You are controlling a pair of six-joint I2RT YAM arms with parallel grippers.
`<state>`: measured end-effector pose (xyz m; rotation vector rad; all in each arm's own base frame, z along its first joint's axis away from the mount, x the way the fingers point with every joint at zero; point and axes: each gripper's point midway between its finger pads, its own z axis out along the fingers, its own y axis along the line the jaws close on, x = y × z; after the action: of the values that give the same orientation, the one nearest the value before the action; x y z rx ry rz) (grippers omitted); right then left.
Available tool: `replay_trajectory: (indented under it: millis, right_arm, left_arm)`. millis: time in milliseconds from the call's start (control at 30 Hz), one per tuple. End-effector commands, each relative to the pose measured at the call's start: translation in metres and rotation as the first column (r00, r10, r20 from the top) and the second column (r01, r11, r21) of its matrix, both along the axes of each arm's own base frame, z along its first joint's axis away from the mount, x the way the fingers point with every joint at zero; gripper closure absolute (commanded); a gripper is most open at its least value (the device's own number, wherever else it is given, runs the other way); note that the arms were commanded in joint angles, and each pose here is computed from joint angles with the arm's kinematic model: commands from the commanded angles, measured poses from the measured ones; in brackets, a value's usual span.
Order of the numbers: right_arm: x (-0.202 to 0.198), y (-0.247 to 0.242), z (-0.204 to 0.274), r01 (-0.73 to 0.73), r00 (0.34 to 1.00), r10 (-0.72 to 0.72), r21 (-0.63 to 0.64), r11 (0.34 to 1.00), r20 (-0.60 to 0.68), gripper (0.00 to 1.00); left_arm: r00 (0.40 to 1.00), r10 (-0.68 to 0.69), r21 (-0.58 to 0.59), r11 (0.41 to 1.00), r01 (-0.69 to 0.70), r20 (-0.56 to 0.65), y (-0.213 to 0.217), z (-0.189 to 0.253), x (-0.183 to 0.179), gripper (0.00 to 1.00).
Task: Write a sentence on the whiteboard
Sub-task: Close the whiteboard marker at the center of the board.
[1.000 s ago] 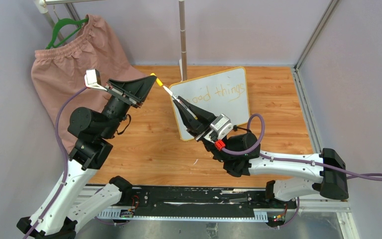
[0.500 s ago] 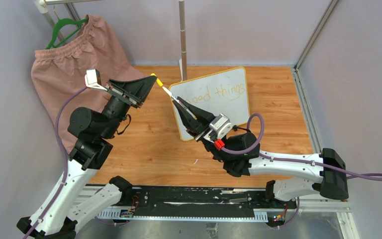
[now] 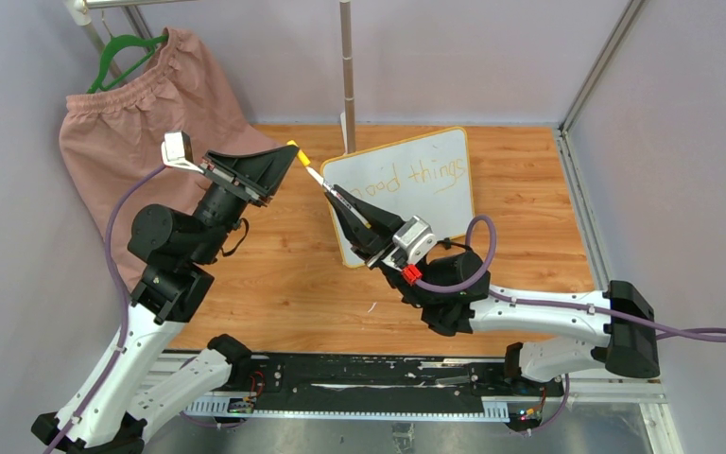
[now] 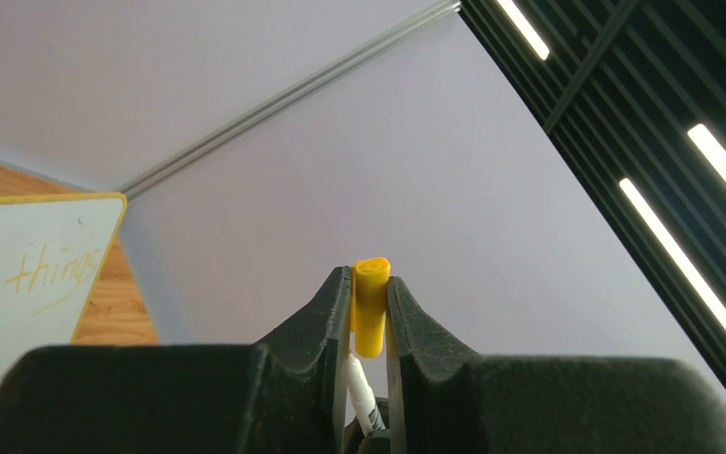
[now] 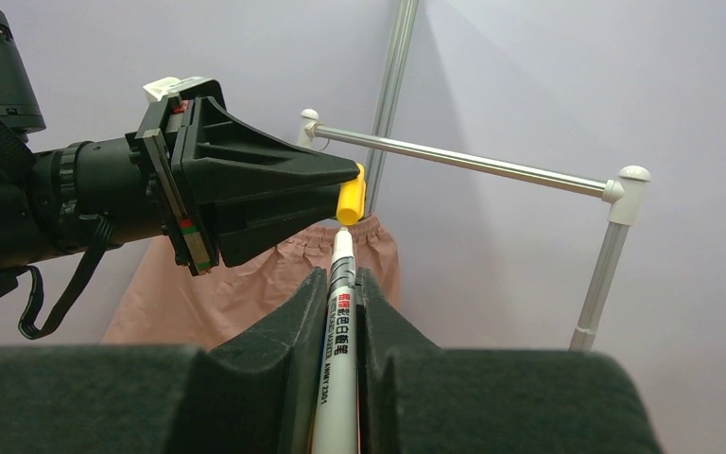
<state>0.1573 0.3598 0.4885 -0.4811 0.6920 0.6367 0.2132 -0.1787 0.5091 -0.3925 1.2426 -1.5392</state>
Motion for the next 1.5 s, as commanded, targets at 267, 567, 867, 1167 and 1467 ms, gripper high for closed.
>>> replay_trajectory:
  millis: [267,567,867,1167,1467]
  right_arm:
    - [-0.009,-0.010,0.022,-0.023,1.000,0.021,0.074,0.997,0.021,1.00]
    - [-0.010,-0.019,0.016,-0.020,1.000,0.020,0.069,0.997,0.005,1.00]
    - [-0.012,-0.017,0.022,-0.033,0.999,0.031,0.074,0.997,0.018,1.00]
    - [-0.013,-0.011,0.023,-0.053,0.998,0.052,0.070,0.996,0.018,1.00]
    - [-0.014,-0.008,0.024,-0.062,0.998,0.061,0.066,0.996,0.014,1.00]
  left_arm:
    - [0.999,0.003,-0.008,1.000,-0.002,0.038,0.003,0.007,-0.007,1.00]
    - [0.998,0.030,-0.008,1.000,-0.030,0.058,0.006,0.016,-0.006,1.00]
    - [0.998,0.020,-0.005,1.000,-0.020,0.052,0.004,0.014,-0.006,1.00]
    - [0.998,0.015,-0.005,1.000,-0.015,0.056,0.004,0.016,-0.007,1.00]
    - [0.998,0.006,-0.005,1.000,-0.006,0.056,0.003,0.016,-0.008,1.00]
